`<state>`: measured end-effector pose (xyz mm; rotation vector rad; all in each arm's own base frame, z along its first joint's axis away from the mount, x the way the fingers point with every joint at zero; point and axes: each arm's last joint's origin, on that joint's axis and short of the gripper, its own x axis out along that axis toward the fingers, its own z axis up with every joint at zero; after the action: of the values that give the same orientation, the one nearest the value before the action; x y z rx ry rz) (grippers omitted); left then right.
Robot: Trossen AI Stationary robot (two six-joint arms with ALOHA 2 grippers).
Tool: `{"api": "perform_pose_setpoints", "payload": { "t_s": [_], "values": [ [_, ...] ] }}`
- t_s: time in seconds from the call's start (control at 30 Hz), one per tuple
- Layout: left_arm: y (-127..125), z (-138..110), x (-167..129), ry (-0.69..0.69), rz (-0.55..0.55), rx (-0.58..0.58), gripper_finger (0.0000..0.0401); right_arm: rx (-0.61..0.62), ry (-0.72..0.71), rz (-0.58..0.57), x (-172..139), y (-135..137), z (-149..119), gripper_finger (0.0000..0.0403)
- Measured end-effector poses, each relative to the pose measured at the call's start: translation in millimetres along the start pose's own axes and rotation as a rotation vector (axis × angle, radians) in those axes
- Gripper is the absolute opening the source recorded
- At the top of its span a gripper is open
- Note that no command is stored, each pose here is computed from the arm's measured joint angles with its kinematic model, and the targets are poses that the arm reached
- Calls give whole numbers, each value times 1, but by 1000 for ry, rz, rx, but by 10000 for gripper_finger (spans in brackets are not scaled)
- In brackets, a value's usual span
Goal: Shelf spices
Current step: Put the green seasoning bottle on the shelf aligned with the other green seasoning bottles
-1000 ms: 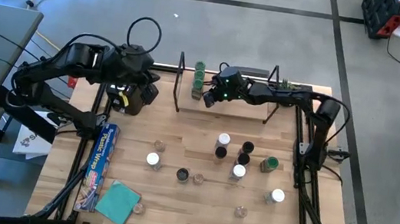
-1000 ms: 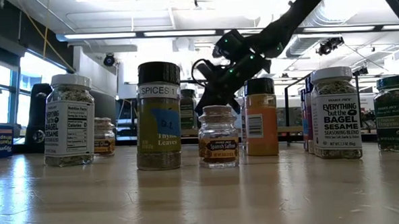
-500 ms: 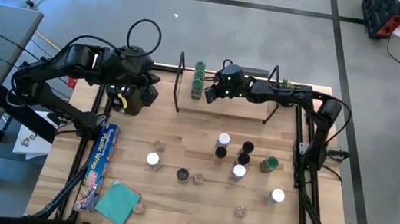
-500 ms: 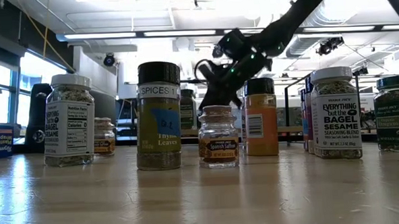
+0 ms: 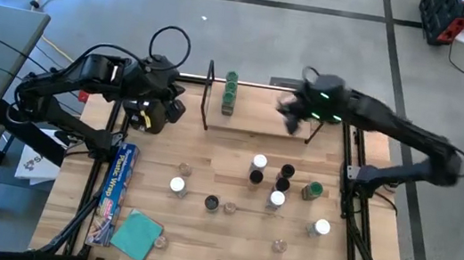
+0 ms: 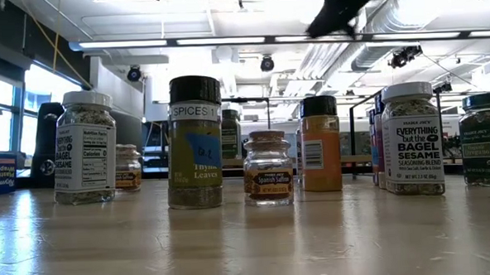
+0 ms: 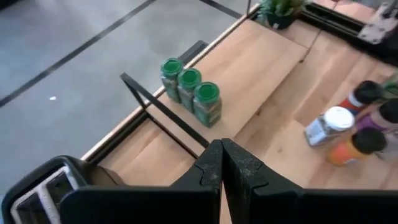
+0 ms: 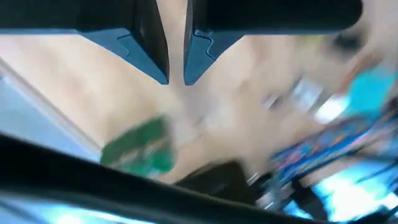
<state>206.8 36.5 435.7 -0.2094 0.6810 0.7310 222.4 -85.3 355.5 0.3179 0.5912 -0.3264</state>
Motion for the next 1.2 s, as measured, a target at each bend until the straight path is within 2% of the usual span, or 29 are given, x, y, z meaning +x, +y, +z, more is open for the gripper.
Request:
{"api": "perform_pose_setpoints", "payload": {
  "t_s": [0.17, 0.3, 0.4, 0.53, 0.7, 0.8, 0.93, 1.03, 1.2],
  "values": [
    [-1, -2, 3, 4, 10, 4, 0, -12, 182, 185, -70, 21, -40, 43],
    [-3, -4, 8, 5, 11, 4, 0, 43, 329, 194, -98, 25, -67, 52],
    [-5, -5, 13, 1, 8, 1, 0, 110, 459, 161, -104, 25, -79, 83],
    [-6, -7, 16, 9, 10, 6, 0, 261, 620, 45, -101, 26, -89, 158],
    [-6, -7, 16, 9, 10, -3, 0, 489, 687, -188, -88, 28, -91, 264],
    [-6, -7, 16, 9, 10, -2, 0, 544, 745, -264, -72, 29, -94, 312],
    [-6, -7, 16, 10, 9, 5, 0, 653, 816, -323, -42, 30, -111, 340],
    [-6, -7, 16, 11, 8, 21, 0, 709, 864, -352, -27, 33, -128, 343],
    [-6, -7, 16, 11, 8, 24, 0, 783, 849, -367, -14, 41, -145, 343]
  ]
}}
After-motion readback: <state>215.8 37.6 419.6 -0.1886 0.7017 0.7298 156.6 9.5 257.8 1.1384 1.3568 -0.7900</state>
